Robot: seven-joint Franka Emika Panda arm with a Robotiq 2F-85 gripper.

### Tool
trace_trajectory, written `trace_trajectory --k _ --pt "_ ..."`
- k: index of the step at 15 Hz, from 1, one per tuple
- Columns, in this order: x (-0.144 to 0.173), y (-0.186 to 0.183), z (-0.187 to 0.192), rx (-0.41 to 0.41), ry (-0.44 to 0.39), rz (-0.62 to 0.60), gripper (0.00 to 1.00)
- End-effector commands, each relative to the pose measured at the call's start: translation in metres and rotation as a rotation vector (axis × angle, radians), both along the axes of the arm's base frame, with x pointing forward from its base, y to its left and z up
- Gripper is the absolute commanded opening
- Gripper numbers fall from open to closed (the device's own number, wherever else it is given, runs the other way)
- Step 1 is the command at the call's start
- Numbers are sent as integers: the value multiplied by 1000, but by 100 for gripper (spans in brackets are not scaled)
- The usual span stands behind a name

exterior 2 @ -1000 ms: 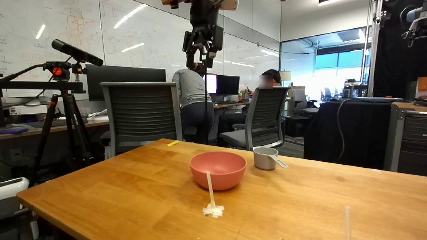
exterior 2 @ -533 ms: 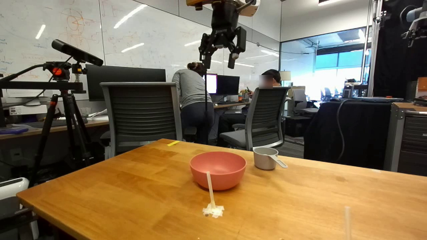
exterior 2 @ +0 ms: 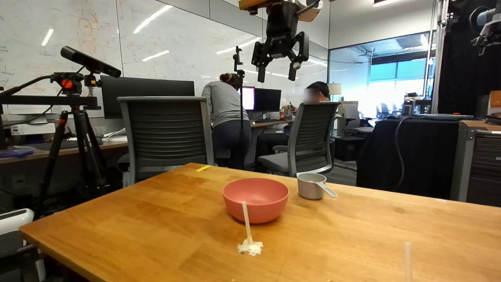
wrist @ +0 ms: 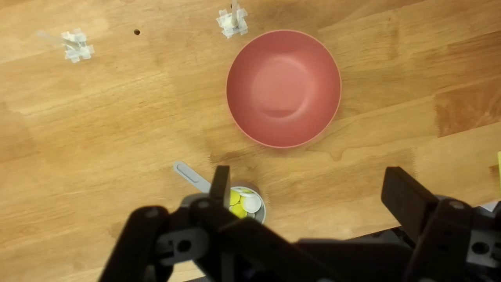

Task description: Pour the contents in the grey measuring cup into the pink bowl

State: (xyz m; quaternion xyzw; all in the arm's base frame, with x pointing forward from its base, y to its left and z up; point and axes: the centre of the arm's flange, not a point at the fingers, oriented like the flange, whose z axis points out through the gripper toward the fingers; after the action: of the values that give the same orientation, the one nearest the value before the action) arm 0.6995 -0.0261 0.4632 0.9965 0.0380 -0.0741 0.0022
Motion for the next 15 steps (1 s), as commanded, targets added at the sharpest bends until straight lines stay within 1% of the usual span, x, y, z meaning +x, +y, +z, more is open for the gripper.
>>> trace_trajectory --k 1,4,5,7,10,11,13,15 --pt "0 0 1 0 -1 0 100" --pt "0 0 2 0 1 0 100" --pt "2 -2 3 -11 11 61 100" --pt "9 -11 9 -18 63 186 100" --pt "20 -34 19 -82 113 322 100" --pt "23 -41 21 -113 116 367 100" --pt "32 -57 23 -188 80 433 100" --pt "40 -69 22 -248 41 472 100"
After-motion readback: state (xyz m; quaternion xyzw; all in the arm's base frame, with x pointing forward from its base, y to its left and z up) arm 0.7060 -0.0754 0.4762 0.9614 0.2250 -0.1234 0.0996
